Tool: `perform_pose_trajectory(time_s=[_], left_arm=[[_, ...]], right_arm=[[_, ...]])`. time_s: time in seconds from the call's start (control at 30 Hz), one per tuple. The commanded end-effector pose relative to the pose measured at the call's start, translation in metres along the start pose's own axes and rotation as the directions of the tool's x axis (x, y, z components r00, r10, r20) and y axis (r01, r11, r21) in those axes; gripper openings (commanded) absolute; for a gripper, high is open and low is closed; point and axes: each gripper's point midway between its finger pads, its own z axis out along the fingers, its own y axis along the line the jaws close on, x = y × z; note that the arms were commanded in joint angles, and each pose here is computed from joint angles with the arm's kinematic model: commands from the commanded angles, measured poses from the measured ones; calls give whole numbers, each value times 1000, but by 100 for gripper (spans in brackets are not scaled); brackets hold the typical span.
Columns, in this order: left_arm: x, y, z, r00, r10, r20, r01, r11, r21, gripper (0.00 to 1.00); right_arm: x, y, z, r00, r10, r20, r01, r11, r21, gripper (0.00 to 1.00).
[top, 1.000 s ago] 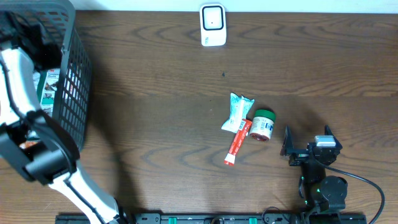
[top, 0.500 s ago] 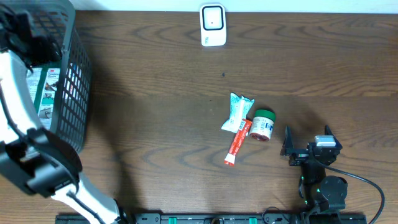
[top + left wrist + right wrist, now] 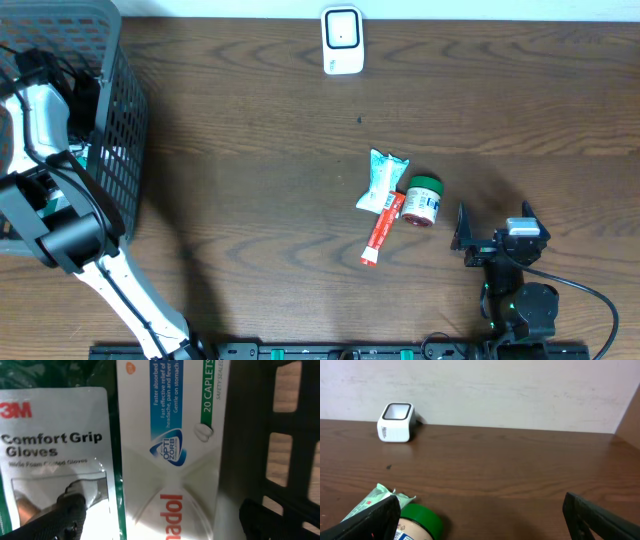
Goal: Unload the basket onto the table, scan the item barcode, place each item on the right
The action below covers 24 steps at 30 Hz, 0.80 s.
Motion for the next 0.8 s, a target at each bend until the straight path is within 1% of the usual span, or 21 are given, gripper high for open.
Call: perform_pose_trajectory(time_s=[0.0, 0.1, 0.13, 0.17, 0.2, 0.23, 0.27, 0.3, 0.43, 0.6, 0.77], left_arm=[[5, -4, 25, 998, 59, -25, -57, 997, 45, 98], [10, -5, 38, 997, 55, -46, -53, 997, 59, 100], [10, -5, 40, 997, 55, -49, -51, 997, 61, 96], [11, -4, 41, 997, 54, -51, -51, 997, 61, 88], [9, -4, 42, 997, 55, -46, -52, 997, 58, 75], [8, -3, 41, 998, 56, -39, -54, 997, 54, 64], [4, -1, 38, 998, 57, -27, -56, 997, 46, 48], [1, 0, 34, 999, 52, -16, -52, 998, 39, 40], [-14, 5, 17, 999, 16, 31, -16, 1000, 9, 41], [-35, 12, -25, 991, 3, 134, 4, 999, -50, 42], [-61, 20, -92, 955, -8, 296, 50, 990, -134, 44]], right_arm=[[1, 1, 0, 1000, -6, -5, 6, 1000, -3, 99], [1, 1, 0, 1000, -6, -4, 6, 1000, -3, 99], [1, 1, 0, 1000, -6, -5, 6, 1000, -3, 99], [1, 1, 0, 1000, -6, -5, 6, 1000, -3, 99], [1, 1, 0, 1000, -6, -5, 6, 1000, -3, 99], [1, 1, 0, 1000, -6, -5, 6, 1000, -3, 99], [1, 1, 0, 1000, -6, -5, 6, 1000, -3, 99], [1, 1, 0, 1000, -6, -5, 6, 1000, -3, 99], [1, 1, 0, 1000, -6, -5, 6, 1000, -3, 99], [1, 1, 0, 1000, -6, -5, 6, 1000, -3, 99], [1, 1, 0, 1000, -6, -5, 6, 1000, -3, 99]])
